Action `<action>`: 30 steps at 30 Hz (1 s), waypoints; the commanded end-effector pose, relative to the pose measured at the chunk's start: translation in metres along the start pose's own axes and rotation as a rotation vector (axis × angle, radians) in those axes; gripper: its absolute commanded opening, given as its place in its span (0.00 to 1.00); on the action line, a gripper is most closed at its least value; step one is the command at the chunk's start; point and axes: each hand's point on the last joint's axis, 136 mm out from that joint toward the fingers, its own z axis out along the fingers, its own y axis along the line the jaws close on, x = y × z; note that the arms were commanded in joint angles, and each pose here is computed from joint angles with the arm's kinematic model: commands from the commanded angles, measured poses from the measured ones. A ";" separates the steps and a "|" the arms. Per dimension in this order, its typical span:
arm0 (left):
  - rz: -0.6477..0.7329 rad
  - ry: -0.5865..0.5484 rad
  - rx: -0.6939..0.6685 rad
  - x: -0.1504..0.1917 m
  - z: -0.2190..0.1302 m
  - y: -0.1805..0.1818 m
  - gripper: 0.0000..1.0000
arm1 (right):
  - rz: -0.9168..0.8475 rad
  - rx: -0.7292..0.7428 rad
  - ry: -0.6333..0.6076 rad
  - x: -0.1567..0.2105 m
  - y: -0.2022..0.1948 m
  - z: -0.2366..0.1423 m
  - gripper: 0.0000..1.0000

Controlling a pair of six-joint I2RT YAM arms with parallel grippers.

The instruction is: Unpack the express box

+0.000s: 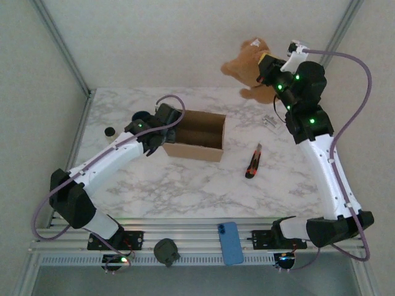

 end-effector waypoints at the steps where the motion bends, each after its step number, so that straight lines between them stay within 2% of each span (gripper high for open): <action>1: -0.028 0.014 0.033 0.007 -0.006 -0.001 0.00 | -0.022 -0.001 -0.049 -0.011 -0.006 0.010 0.00; 8: -0.024 0.052 0.008 0.019 0.004 0.000 0.00 | -0.007 0.009 0.041 0.028 -0.027 0.054 0.00; 13: -0.022 0.049 0.005 0.013 0.006 -0.003 0.00 | -0.005 0.029 0.111 0.062 -0.044 0.081 0.00; 26: 0.015 0.049 0.001 -0.005 0.014 -0.013 0.00 | -0.009 0.159 0.295 0.168 -0.108 0.130 0.00; 30: 0.017 0.047 0.002 -0.008 0.013 -0.014 0.00 | -0.001 0.171 0.308 0.179 -0.114 0.134 0.00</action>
